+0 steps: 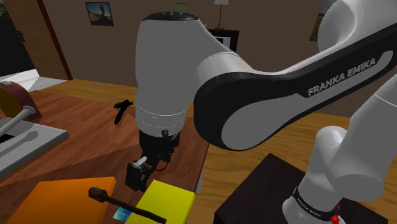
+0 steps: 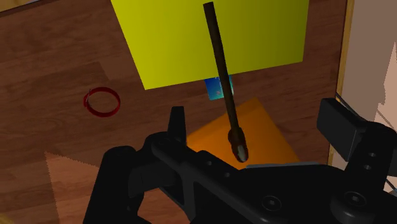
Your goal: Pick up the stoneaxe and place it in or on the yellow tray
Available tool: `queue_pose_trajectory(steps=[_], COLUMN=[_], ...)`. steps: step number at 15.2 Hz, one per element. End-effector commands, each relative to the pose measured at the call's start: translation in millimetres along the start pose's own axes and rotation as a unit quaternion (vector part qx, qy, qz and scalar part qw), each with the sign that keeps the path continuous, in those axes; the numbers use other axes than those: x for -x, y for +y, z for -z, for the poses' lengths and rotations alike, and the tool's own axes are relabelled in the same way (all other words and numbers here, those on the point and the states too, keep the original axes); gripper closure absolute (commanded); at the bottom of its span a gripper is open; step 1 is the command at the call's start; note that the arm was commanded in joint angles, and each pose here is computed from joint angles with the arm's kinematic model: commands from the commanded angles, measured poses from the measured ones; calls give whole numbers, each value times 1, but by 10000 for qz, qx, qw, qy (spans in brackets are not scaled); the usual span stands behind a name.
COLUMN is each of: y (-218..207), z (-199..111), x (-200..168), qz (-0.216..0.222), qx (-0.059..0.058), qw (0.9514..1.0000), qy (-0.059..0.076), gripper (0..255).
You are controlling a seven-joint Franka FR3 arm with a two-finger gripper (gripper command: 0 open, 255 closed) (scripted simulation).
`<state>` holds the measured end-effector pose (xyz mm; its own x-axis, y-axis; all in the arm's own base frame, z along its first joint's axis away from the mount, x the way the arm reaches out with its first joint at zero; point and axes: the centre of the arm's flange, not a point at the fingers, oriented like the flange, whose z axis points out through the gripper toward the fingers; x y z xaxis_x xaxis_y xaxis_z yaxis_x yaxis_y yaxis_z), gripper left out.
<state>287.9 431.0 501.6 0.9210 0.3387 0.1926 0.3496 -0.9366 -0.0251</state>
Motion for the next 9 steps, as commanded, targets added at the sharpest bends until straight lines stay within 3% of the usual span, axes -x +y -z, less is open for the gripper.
queue_pose_trajectory(steps=[1,9], y=[0,0], z=[22,33], x=[0,0], qz=[1,1], qx=[3,3], qw=[10000,10000], qy=[-4,-4], gripper=[0,0])
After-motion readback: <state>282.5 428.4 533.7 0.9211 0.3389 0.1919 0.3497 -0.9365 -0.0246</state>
